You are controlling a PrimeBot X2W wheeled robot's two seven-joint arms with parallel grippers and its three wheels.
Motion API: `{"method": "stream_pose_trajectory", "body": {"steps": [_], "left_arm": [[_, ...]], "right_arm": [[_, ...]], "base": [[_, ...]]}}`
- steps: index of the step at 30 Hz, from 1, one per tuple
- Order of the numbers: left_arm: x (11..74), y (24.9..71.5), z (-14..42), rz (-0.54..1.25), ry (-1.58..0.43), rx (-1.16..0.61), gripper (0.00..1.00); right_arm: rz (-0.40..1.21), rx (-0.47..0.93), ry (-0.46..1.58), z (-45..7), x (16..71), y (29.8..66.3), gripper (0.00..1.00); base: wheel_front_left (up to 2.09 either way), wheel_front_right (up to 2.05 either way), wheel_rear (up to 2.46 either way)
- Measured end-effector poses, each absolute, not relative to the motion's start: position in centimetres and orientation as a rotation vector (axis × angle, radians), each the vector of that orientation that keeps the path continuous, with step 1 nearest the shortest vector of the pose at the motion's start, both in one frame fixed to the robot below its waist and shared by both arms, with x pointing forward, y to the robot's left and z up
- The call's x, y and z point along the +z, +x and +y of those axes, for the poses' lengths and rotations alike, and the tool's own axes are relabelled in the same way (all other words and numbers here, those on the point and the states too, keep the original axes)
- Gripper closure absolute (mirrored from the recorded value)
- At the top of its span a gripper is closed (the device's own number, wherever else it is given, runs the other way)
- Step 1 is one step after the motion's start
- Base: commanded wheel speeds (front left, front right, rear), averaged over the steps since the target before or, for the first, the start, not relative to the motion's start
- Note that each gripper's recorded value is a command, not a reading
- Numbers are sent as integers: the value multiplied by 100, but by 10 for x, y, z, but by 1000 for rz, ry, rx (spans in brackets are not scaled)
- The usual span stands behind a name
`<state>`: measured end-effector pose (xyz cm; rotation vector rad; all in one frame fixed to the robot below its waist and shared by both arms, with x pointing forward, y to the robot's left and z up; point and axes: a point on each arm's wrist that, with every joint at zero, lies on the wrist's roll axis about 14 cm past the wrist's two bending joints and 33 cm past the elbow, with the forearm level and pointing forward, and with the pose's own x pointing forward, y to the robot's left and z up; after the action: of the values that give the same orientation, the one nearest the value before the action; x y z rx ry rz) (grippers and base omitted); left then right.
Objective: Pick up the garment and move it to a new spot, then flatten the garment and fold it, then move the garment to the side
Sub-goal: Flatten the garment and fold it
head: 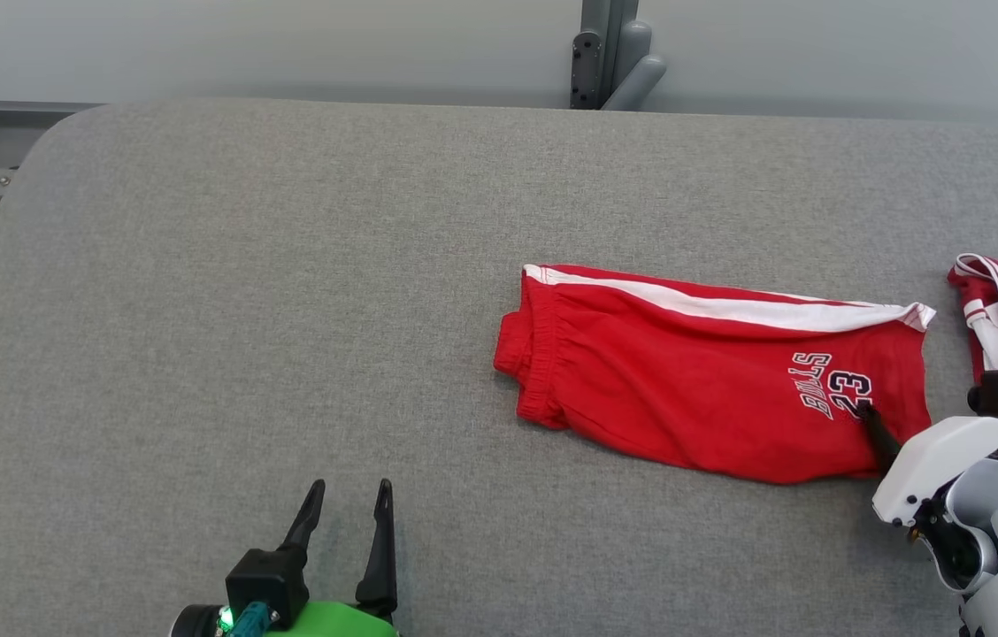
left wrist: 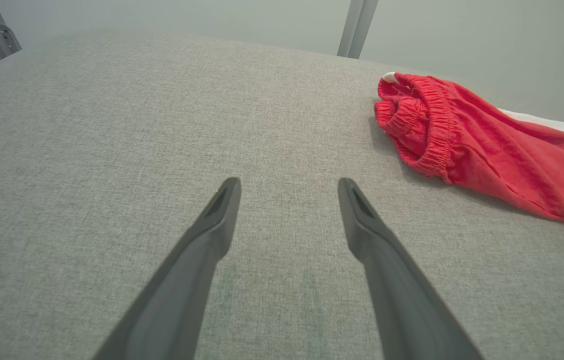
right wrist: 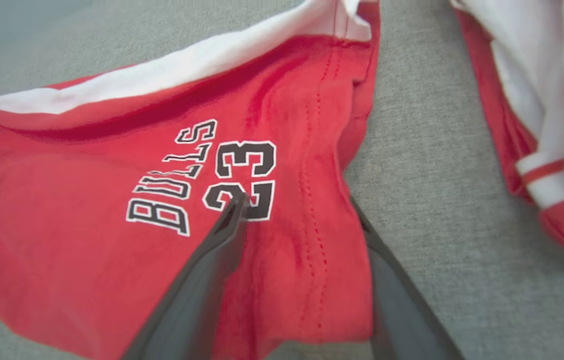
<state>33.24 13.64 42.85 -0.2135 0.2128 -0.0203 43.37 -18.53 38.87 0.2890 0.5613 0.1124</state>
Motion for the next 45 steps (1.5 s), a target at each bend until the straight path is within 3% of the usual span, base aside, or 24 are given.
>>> {"method": "stream_pose_trajectory", "body": {"steps": [13,23,34,45], "left_arm": [[440,324,140,170,-218,-15,0],[449,313,138,131,-226,-5,0],[441,314,140,157,-247,9,0],[432,307,155,179,-256,70,0]], "right_arm": [[329,116,222,-206,462,464,100],[269,140,84,-225,507,459,100],[402,467,-21,-101,484,452,100],[501,626,-85,-33,464,458,100]], "base": [[0,0,0],[0,0,0],[0,0,0],[0,0,0]]}}
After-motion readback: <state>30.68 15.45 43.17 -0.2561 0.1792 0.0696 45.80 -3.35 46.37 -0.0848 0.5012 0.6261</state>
